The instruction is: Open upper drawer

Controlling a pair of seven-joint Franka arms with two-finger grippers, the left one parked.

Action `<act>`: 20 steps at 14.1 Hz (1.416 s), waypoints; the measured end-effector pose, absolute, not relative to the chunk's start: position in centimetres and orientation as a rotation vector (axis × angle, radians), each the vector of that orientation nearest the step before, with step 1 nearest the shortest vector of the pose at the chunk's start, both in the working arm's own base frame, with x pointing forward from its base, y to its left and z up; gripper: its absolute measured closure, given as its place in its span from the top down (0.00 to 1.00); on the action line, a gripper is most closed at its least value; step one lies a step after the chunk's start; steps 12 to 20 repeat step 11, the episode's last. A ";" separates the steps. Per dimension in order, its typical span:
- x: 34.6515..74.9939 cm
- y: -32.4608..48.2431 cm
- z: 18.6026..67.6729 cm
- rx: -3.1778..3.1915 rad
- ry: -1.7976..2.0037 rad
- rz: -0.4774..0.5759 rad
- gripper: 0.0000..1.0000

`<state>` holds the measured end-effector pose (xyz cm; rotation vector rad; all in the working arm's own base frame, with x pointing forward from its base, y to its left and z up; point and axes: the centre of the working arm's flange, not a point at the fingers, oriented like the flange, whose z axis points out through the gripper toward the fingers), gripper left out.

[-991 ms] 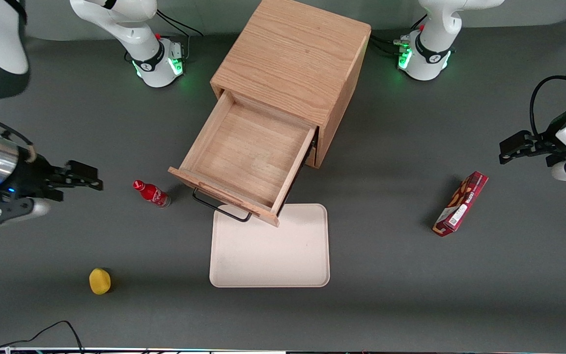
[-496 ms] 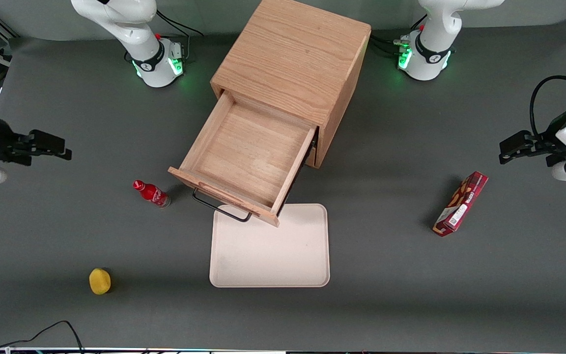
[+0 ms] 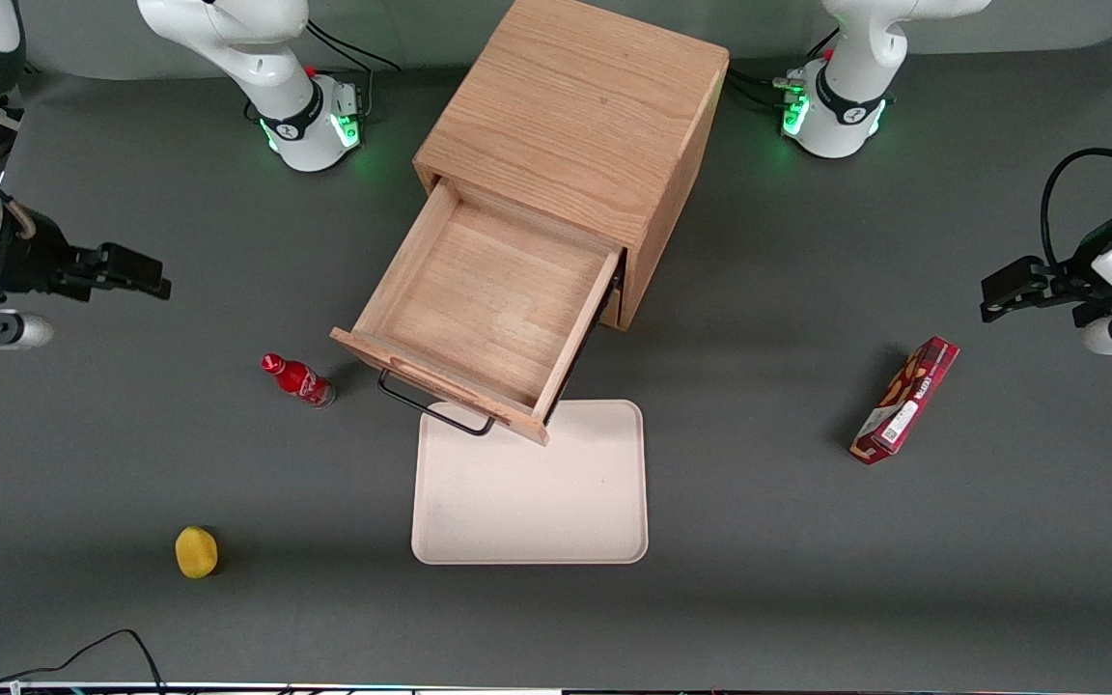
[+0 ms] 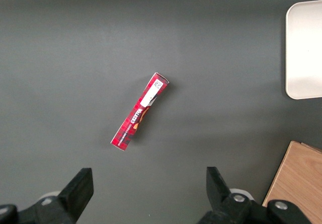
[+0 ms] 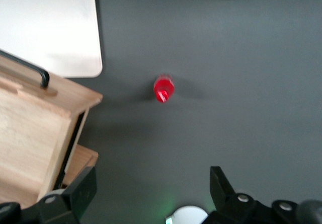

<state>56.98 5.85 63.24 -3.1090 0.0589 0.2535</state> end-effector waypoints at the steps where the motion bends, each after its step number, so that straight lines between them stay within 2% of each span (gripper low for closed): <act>1: 56.3 5.8 63.9 -3.109 0.056 0.250 1.00; 5: 54.1 4.4 65.1 -3.097 0.041 0.194 1.00; 7: 54.3 4.0 64.0 -3.097 0.058 0.114 1.00; 9: 54.4 3.7 62.2 -3.096 0.070 0.079 1.00; 20: 54.5 3.3 61.0 -3.095 0.085 0.072 1.00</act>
